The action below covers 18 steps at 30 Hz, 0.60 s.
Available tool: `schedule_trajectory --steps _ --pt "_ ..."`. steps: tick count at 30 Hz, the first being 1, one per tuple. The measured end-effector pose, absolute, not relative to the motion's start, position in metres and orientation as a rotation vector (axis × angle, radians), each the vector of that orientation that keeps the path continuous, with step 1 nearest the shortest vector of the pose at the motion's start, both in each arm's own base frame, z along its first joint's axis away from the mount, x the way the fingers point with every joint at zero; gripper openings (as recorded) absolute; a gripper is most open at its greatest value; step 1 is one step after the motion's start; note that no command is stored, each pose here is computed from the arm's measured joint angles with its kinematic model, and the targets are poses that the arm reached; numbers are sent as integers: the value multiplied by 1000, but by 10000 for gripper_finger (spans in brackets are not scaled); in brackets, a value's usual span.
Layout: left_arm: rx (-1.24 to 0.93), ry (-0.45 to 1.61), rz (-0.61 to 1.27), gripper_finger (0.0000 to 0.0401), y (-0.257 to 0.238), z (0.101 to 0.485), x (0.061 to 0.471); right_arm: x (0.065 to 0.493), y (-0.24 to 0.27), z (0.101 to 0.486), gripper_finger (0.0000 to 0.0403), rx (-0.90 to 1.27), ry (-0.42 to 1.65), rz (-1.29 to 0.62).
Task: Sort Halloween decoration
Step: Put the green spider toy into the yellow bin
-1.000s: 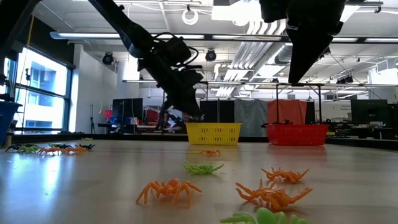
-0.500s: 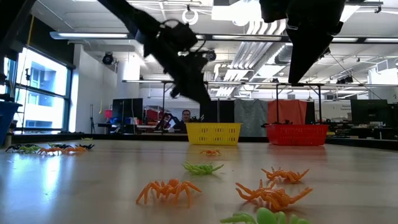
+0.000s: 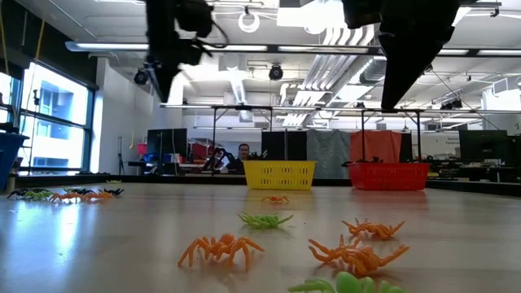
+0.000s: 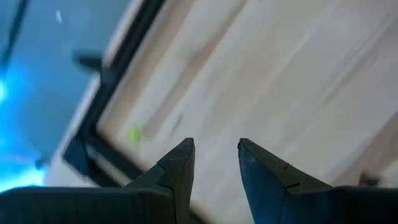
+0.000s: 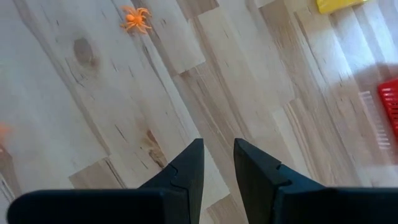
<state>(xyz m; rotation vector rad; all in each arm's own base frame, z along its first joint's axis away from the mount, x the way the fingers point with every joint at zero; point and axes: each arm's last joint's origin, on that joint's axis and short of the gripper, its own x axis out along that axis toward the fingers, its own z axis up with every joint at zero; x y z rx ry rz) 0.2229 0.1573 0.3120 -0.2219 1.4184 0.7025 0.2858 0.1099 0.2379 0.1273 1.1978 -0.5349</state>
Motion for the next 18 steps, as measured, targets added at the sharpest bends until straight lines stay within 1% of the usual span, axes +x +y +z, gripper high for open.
schedule_trajectory --steps 4,7,9,11,15,18 --pt "-334 1473 707 111 160 296 191 287 108 238 83 108 1174 -560" --pt "-394 1519 701 111 164 273 173 287 107 239 83 97 1159 -571" --pt "-414 1532 729 111 170 259 164 287 107 239 83 96 1159 -570" --pt "-439 1517 767 111 179 247 156 287 107 239 83 84 1164 -561" --pt "-515 1411 815 111 199 232 146 288 105 239 83 86 1169 -559" --pt "-591 1401 842 111 214 223 137 289 103 239 83 91 1169 -564"
